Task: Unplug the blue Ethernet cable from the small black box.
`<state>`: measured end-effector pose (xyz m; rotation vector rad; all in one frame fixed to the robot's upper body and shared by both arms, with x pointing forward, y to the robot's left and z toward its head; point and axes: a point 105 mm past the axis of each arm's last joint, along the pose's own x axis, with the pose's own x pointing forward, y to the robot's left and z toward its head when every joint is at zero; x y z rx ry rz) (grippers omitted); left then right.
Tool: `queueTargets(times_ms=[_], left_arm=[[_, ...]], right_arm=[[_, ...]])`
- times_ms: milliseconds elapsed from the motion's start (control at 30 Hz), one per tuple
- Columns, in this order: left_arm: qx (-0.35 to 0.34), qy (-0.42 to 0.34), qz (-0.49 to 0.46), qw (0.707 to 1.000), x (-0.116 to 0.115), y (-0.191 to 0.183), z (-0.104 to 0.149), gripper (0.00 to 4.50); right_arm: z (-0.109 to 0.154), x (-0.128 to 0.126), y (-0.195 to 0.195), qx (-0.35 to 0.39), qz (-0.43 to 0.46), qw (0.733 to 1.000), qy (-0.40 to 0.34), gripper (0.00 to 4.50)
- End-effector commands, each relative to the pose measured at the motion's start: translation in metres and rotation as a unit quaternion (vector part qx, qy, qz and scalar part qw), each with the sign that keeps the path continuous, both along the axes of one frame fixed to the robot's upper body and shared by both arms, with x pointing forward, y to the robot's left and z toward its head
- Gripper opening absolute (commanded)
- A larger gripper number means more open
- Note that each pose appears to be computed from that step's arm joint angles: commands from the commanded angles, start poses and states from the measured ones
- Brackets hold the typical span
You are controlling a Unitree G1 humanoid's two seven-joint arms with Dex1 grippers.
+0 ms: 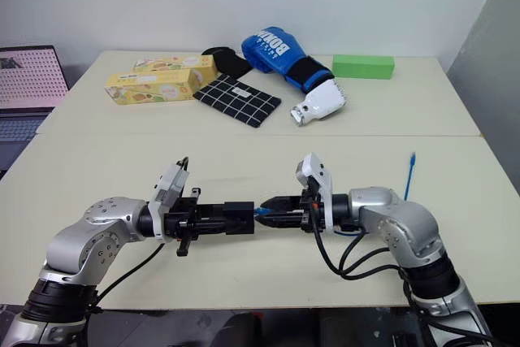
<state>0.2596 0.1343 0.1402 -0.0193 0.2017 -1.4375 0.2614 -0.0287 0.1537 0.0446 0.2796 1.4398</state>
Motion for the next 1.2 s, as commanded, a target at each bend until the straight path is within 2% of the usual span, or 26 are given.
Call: queueTargets(times_ms=[33,467,600,700,900,967,1100,1167,1200], left_arm=[[-0.013,-0.02,-0.005,1.0,0.001,-0.001,0.01,0.79],[-0.018,-0.02,-0.004,1.0,0.002,-0.003,0.012,0.79],[-0.019,-0.02,-0.004,1.0,0.002,-0.004,0.012,0.79],[-0.016,-0.018,-0.006,1.0,0.001,-0.003,0.012,0.79],[-0.016,-0.017,-0.005,1.0,0.0,-0.002,0.011,0.79],[-0.016,-0.017,-0.005,1.0,-0.001,-0.002,0.011,0.79],[-0.018,-0.016,-0.007,1.0,-0.001,-0.004,0.011,0.79],[-0.019,-0.015,-0.008,1.0,-0.002,-0.004,0.011,0.79],[-0.019,-0.015,-0.008,1.0,-0.002,-0.004,0.011,0.79]], right_arm=[[0.008,-0.005,0.004,0.019,0.005,1.0,-0.012,1.69],[0.008,-0.003,0.005,0.023,-0.002,1.0,-0.007,1.69],[0.007,-0.003,0.003,0.018,0.001,1.0,-0.01,1.12],[0.01,-0.004,0.002,0.025,0.009,1.0,-0.004,0.44],[0.011,-0.006,0.0,0.025,0.022,0.999,0.0,0.35],[0.012,-0.007,0.0,0.026,0.025,0.999,0.0,0.08],[0.014,-0.005,0.002,0.035,0.023,0.999,0.004,0.07],[0.016,-0.004,0.003,0.039,0.019,0.999,0.005,0.77],[0.017,-0.004,0.003,0.043,0.018,0.999,0.007,0.89]])
